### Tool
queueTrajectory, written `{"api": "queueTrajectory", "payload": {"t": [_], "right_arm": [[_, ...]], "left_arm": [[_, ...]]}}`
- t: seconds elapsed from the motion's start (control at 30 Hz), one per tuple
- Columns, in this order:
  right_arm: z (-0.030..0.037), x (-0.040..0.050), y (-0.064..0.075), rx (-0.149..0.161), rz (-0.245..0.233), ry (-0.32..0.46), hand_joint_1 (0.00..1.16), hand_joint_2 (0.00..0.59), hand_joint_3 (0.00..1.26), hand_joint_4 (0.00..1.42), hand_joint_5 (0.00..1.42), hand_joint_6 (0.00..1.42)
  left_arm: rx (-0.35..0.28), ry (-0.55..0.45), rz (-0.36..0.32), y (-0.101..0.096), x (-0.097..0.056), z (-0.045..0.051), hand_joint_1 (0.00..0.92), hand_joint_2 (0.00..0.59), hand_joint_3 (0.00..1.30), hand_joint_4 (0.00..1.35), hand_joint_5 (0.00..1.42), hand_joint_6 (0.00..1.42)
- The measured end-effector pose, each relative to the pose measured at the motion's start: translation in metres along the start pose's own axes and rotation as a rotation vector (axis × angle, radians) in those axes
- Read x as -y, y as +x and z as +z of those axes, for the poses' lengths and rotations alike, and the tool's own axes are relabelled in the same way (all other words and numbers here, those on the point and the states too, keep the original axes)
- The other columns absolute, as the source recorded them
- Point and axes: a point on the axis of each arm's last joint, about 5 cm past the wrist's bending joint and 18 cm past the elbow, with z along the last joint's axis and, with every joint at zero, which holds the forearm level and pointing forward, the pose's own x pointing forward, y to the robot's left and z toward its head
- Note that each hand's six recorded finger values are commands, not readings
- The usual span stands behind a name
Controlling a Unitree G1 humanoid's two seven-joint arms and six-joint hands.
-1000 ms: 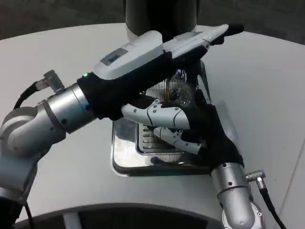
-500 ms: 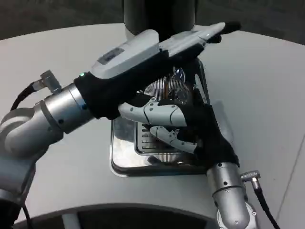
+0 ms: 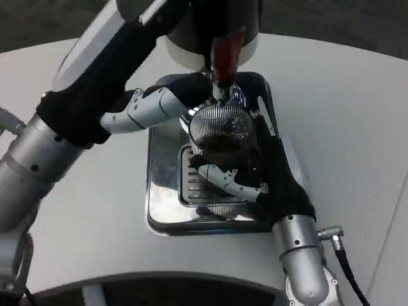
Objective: Grasp the cup under the faucet to collect the drink, then remove the cup.
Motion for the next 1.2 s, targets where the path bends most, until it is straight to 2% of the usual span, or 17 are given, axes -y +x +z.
{"api": "queueTrajectory", "payload": {"t": [0.2,0.33,0.37,0.43,0.53,0.67,0.7,0.83,0.97,1.2], "right_arm": [[0.0005,-0.0035,0.004,0.003,-0.010,0.020,0.94,0.181,0.33,0.47,0.38,0.54],[0.0003,-0.0056,0.006,0.017,-0.012,0.000,0.95,0.180,0.37,0.53,0.43,0.60],[0.0004,-0.0058,0.006,0.019,-0.018,-0.002,0.97,0.178,0.41,0.60,0.53,0.70],[0.0004,-0.0066,0.007,0.024,-0.033,0.005,1.02,0.167,0.47,0.66,0.66,0.85],[-0.0004,-0.0109,0.006,0.018,-0.063,0.039,1.07,0.153,0.55,0.72,0.76,0.97],[-0.0006,-0.0120,0.005,0.019,-0.100,0.050,1.09,0.125,0.64,0.78,0.85,1.11],[-0.0004,-0.0122,0.005,0.021,-0.110,0.046,1.11,0.104,0.66,0.80,0.87,1.14],[0.0005,-0.0141,0.004,0.043,-0.129,0.002,1.12,0.085,0.71,0.84,0.90,1.21],[-0.0001,-0.0151,-0.001,0.054,-0.155,-0.028,1.13,0.070,0.72,0.86,0.92,1.24],[-0.0002,-0.0144,-0.006,0.046,-0.186,-0.034,1.14,0.063,0.75,0.90,0.94,1.29]], "left_arm": [[-0.045,-0.009,0.025,-0.014,-0.003,0.0017,0.000,0.179,0.07,0.01,0.19,0.14],[-0.066,0.037,0.053,-0.024,-0.004,0.0070,0.000,0.182,0.09,0.01,0.20,0.15],[-0.071,0.039,0.061,-0.027,-0.003,0.0087,0.000,0.182,0.09,0.01,0.20,0.15],[-0.084,0.033,0.066,-0.032,0.000,0.0117,0.000,0.183,0.09,0.01,0.20,0.15],[-0.140,0.005,0.054,-0.044,0.007,0.0156,0.000,0.183,0.09,0.02,0.20,0.15],[-0.190,-0.018,0.043,-0.053,0.012,0.0189,0.000,0.184,0.09,0.01,0.20,0.15],[-0.196,-0.020,0.042,-0.054,0.012,0.0195,0.000,0.184,0.09,0.01,0.20,0.15],[-0.211,-0.023,0.038,-0.058,0.013,0.0225,0.000,0.186,0.09,0.01,0.20,0.15],[-0.220,-0.024,0.035,-0.060,0.013,0.0241,0.000,0.186,0.08,0.00,0.19,0.15],[-0.236,-0.031,0.030,-0.063,0.014,0.0255,0.000,0.176,0.08,0.00,0.18,0.14]]}}
